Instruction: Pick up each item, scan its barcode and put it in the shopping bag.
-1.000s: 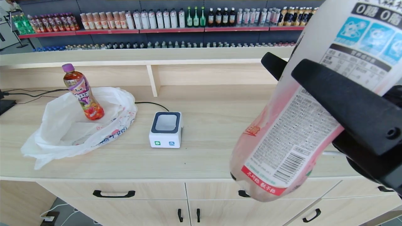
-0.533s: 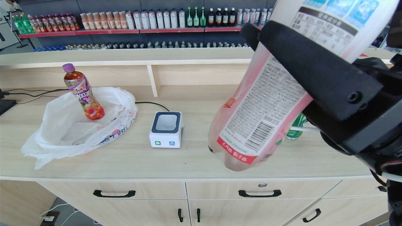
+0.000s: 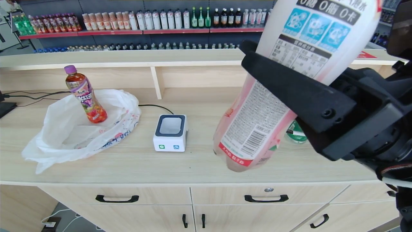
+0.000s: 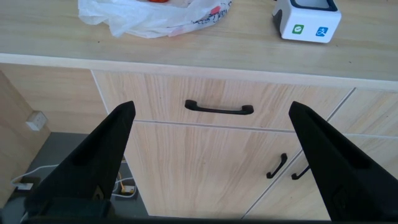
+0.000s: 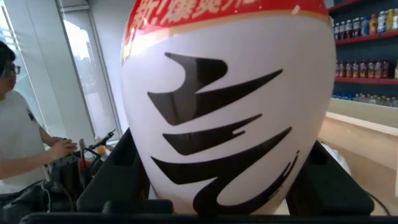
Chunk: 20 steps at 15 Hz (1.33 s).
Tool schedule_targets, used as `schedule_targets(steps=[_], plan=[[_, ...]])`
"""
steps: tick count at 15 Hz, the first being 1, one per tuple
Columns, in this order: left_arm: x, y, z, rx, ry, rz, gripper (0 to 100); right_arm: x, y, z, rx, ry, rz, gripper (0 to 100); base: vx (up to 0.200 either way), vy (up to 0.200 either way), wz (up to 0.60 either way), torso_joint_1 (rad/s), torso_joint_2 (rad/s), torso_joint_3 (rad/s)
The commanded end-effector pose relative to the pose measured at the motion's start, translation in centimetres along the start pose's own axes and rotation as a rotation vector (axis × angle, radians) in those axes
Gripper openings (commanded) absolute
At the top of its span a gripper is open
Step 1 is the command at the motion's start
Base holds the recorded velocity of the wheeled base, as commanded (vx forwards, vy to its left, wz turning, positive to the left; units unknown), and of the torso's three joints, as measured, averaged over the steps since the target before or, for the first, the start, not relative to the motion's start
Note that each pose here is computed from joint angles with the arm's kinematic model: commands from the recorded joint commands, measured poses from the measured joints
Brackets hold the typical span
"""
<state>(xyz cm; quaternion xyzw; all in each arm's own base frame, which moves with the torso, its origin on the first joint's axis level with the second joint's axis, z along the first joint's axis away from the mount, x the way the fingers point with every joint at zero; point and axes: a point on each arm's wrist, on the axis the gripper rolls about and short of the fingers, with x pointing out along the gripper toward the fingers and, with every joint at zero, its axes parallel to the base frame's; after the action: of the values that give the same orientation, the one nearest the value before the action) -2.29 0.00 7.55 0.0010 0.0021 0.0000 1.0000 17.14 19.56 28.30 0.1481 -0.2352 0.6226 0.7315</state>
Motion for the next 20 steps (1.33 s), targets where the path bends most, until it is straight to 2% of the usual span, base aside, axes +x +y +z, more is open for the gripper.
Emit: schedule_targets(steps=[1, 5, 7, 10, 11, 14, 17, 20], plan=[[0.0, 0.0, 0.0, 0.001, 0.002, 0.000, 100, -0.5, 0.0, -0.7, -0.022, 0.013, -0.069, 0, 0.000, 0.000, 0.00, 0.000, 0.00, 0.000], [0.0, 0.0, 0.0, 0.000, 0.000, 0.000, 100, -0.6, -0.5, -2.2, -0.158, 0.055, -0.133, 0, 0.000, 0.000, 0.00, 0.000, 0.00, 0.000], [0.0, 0.0, 0.0, 0.001, 0.000, 0.000, 100, -1.6, -1.9, -4.4, -0.326, 0.146, -0.181, 0, 0.000, 0.000, 0.00, 0.000, 0.00, 0.000], [0.0, 0.0, 0.0, 0.001, 0.000, 0.000, 100, -5.4, -4.1, -5.0, -0.442, 0.255, -0.303, 0, 0.000, 0.000, 0.00, 0.000, 0.00, 0.000], [0.0, 0.0, 0.0, 0.001, 0.002, 0.000, 100, -6.5, -4.6, -4.7, -0.475, 0.280, -0.385, 0, 0.000, 0.000, 0.00, 0.000, 0.00, 0.000], [0.0, 0.0, 0.0, 0.001, 0.000, 0.000, 100, -9.2, -4.1, -5.8, -0.475, 0.358, -0.570, 0, 0.000, 0.000, 0.00, 0.000, 0.00, 0.000], [0.0, 0.0, 0.0, 0.000, 0.000, 0.000, 100, -9.9, -4.0, -6.2, -0.468, 0.379, -0.599, 0, 0.000, 0.000, 0.00, 0.000, 0.00, 0.000], [0.0, 0.0, 0.0, -0.002, 0.002, 0.000, 100, -10.3, -5.0, -6.2, -0.485, 0.388, -0.640, 0, 0.000, 0.000, 0.00, 0.000, 0.00, 0.000]])
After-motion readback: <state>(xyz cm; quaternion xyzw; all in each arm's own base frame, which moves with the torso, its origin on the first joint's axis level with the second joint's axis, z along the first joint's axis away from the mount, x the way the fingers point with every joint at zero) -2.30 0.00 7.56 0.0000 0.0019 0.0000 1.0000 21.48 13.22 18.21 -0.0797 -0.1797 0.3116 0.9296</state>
